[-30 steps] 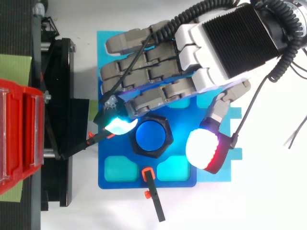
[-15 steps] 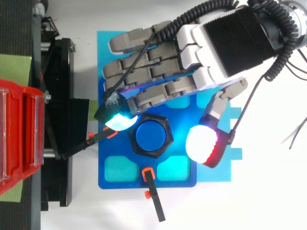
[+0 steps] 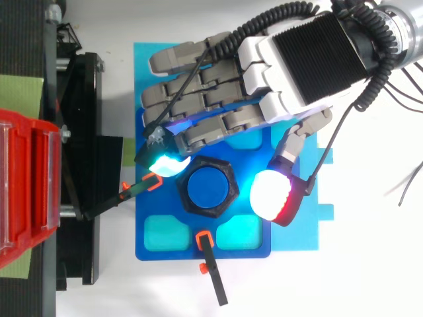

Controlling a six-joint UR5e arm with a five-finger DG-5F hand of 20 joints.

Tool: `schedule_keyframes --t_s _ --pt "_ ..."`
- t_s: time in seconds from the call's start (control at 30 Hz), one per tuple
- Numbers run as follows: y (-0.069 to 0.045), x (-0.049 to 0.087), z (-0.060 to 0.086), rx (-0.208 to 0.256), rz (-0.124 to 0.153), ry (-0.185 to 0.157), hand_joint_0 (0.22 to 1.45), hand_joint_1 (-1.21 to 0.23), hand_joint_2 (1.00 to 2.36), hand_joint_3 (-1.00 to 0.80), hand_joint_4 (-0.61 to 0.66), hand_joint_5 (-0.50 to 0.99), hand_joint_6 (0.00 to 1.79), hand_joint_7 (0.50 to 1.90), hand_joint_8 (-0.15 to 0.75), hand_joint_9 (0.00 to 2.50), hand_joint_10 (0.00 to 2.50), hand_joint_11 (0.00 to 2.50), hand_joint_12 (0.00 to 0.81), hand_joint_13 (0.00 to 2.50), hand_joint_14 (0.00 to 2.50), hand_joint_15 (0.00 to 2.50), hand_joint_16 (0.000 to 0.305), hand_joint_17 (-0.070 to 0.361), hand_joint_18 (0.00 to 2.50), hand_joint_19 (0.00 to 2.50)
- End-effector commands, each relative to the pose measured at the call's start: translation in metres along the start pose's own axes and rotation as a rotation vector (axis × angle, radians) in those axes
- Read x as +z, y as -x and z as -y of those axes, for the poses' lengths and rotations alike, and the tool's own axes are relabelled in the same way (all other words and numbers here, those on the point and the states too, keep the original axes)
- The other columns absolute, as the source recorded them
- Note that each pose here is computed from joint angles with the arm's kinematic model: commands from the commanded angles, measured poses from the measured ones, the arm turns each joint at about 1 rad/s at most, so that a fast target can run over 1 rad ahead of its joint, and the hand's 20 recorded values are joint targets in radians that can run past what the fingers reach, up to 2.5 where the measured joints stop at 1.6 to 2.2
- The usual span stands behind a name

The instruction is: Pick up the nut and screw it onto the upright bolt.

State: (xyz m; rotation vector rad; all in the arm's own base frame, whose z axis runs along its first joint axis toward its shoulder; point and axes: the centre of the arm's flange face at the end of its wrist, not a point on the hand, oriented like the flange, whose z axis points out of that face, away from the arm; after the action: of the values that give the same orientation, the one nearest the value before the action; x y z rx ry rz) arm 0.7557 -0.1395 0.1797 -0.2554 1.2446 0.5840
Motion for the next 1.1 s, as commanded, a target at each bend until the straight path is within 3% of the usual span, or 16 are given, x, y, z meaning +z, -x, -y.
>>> schedule_keyframes --t_s 0.0,0.33,0.73,1.07 --pt "-0.0005 0.0002 -0.0004 0.000 -0.001 0.000 0.48 -0.07 1.00 -0.50 0.27 -0.09 0.50 0.98 0.246 0.58 0.00 0.00 0.278 0.55 0.00 0.00 0.036 0.081 0.32 0.05" --pt "0.0000 -0.0016 0.0012 0.003 -0.003 -0.003 0.48 -0.07 1.00 -0.50 0.25 -0.06 0.50 1.25 0.249 0.60 0.00 0.00 0.278 0.55 0.00 0.00 0.036 0.081 0.33 0.05" --pt "0.0006 -0.0021 0.0020 0.001 -0.001 -0.002 0.48 -0.08 1.00 -0.50 0.21 -0.05 0.50 1.43 0.254 0.61 0.00 0.00 0.278 0.57 0.00 0.00 0.036 0.081 0.35 0.07" --pt "0.0013 -0.0026 0.0031 -0.002 0.003 -0.004 0.48 -0.08 1.00 -0.50 0.22 -0.05 0.50 1.42 0.255 0.62 0.00 0.00 0.274 0.57 0.00 0.00 0.036 0.081 0.36 0.07"
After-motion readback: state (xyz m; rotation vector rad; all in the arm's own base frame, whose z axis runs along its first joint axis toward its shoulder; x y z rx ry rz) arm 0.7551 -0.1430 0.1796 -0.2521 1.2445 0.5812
